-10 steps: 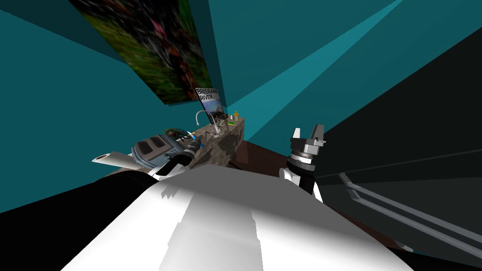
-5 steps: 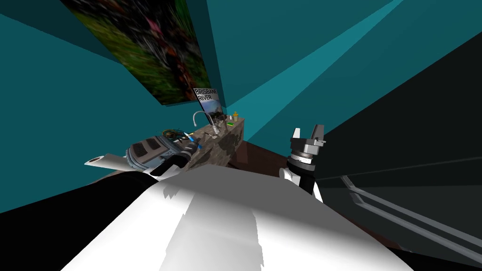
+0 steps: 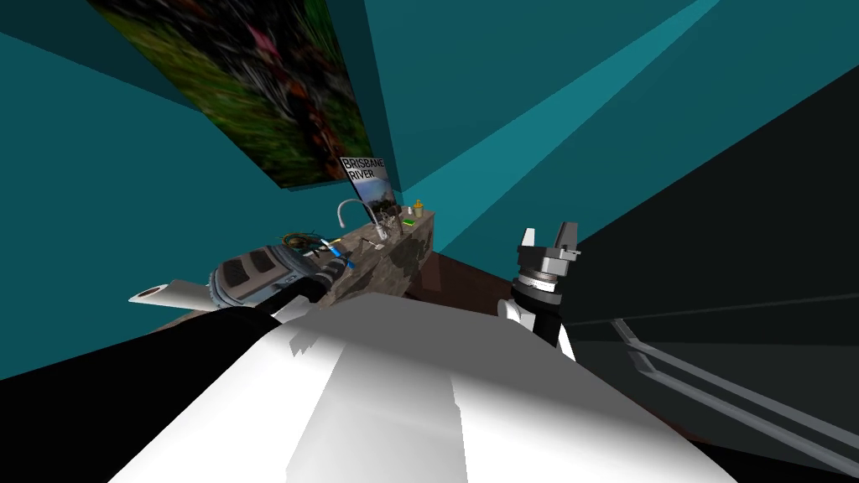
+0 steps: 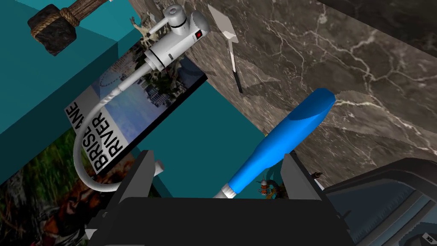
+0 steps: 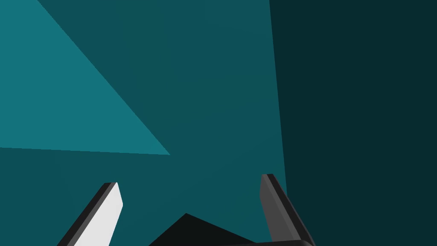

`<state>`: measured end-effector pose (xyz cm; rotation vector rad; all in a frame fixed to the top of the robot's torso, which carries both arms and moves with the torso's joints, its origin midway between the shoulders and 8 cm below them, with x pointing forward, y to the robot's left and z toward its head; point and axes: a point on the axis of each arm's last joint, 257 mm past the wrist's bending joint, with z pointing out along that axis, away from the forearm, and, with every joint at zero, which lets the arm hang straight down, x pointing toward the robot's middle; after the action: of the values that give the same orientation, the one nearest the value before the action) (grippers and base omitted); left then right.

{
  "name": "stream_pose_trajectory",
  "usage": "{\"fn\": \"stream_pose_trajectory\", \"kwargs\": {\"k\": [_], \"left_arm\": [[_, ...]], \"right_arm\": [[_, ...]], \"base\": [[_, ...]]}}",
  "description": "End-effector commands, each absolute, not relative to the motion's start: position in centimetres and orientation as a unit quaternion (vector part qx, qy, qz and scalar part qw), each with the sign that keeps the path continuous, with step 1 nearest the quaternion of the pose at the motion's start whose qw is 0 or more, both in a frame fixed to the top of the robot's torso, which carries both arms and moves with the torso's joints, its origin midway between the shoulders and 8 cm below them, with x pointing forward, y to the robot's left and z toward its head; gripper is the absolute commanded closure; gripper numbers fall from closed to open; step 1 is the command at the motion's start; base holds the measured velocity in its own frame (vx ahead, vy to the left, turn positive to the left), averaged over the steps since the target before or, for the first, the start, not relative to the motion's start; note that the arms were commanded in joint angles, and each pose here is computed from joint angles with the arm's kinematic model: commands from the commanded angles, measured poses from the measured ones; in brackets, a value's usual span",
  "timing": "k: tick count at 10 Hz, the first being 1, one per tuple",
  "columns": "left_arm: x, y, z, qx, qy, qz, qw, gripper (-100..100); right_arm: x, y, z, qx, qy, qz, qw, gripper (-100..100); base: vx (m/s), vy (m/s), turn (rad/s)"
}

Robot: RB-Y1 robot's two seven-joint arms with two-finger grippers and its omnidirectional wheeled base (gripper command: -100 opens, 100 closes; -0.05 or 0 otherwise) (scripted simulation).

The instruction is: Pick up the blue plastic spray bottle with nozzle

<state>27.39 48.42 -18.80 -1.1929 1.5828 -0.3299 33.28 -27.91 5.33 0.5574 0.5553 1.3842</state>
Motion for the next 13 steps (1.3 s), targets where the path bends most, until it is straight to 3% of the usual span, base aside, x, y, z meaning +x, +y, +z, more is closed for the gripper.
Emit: {"fn": "stream_pose_trajectory", "kwargs": {"k": [1, 13], "left_arm": [[26.1, 49.8, -19.5, -0.511, 0.676, -0.113, 0.519, -100], [17.1, 55.3, -22.0, -0.549, 0.738, 0.031, 0.391, -100]], "right_arm": [[33.3, -27.9, 5.3, 0.25, 0.249, 0.621, 0.7, 0], [33.3, -27.9, 5.3, 0.25, 0.249, 0.621, 0.7, 0]], "base": [[0.07, -0.014, -0.009], [0.076, 0.014, -0.021]]}}
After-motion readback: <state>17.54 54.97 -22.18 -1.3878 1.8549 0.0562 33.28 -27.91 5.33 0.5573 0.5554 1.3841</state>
